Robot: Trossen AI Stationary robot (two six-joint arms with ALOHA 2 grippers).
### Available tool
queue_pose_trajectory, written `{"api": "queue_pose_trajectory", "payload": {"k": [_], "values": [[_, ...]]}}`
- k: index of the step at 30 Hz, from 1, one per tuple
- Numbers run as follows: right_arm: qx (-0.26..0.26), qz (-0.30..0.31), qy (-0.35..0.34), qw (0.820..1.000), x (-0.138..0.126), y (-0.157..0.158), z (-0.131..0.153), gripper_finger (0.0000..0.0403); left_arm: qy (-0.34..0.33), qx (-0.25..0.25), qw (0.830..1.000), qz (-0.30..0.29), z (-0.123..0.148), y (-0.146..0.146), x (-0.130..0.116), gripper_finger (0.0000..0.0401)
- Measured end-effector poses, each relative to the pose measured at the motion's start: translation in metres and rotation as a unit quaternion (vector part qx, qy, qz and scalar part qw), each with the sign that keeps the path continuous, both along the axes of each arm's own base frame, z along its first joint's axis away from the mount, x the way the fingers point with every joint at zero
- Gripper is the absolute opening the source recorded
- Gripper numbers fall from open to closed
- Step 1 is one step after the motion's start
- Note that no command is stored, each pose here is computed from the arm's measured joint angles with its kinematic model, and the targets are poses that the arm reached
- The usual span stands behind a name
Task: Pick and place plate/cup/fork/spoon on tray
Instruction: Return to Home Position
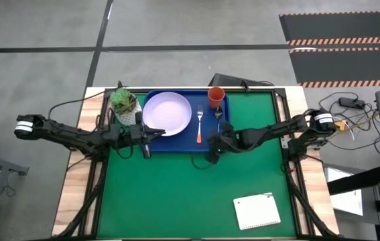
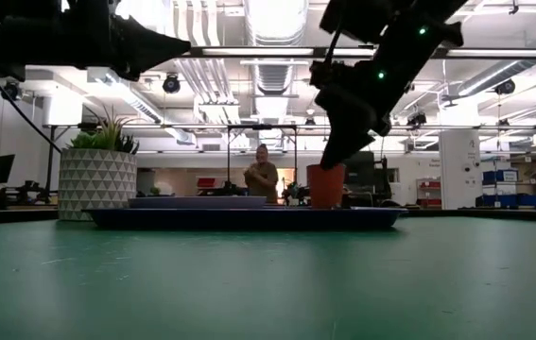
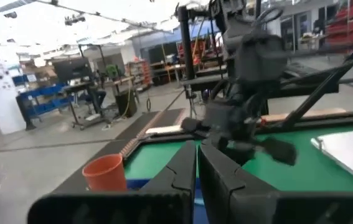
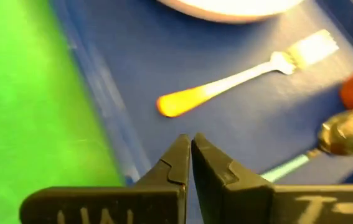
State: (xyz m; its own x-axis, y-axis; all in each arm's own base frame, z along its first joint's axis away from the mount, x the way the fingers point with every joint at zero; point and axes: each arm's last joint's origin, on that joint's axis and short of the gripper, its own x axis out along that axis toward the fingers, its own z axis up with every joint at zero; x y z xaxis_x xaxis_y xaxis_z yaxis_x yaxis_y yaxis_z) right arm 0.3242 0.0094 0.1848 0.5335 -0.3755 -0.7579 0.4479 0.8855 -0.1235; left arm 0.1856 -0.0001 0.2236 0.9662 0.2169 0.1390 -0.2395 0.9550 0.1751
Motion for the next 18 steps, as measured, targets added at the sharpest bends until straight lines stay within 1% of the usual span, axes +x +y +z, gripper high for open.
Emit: {"api": "queue_pose_trajectory", "payload": {"k": [3,7,10,14,18], "values": [[-0.008,0.03,-0.016,0.999,0.001,0.013,-0.001,0.0008,0.009,-0.001,1.0,0.0,-0.001,0.0,0.0,0.0],[-0.041,0.059,-0.045,0.996,0.001,0.025,-0.004,0.0008,0.012,-0.022,1.0,-0.005,-0.002,0.0,-0.001,0.0],[-0.057,0.084,-0.063,0.993,0.003,0.028,-0.005,0.0008,0.015,-0.031,0.999,-0.029,-0.003,-0.002,-0.002,0.0],[-0.077,0.107,-0.061,0.989,0.003,0.029,-0.003,0.0008,0.01,-0.043,0.997,-0.067,0.0,-0.004,-0.005,0.0],[-0.089,0.125,-0.063,0.986,0.001,0.028,0.004,0.0008,0.008,-0.048,0.996,-0.079,0.004,-0.005,-0.012,0.0]]}}
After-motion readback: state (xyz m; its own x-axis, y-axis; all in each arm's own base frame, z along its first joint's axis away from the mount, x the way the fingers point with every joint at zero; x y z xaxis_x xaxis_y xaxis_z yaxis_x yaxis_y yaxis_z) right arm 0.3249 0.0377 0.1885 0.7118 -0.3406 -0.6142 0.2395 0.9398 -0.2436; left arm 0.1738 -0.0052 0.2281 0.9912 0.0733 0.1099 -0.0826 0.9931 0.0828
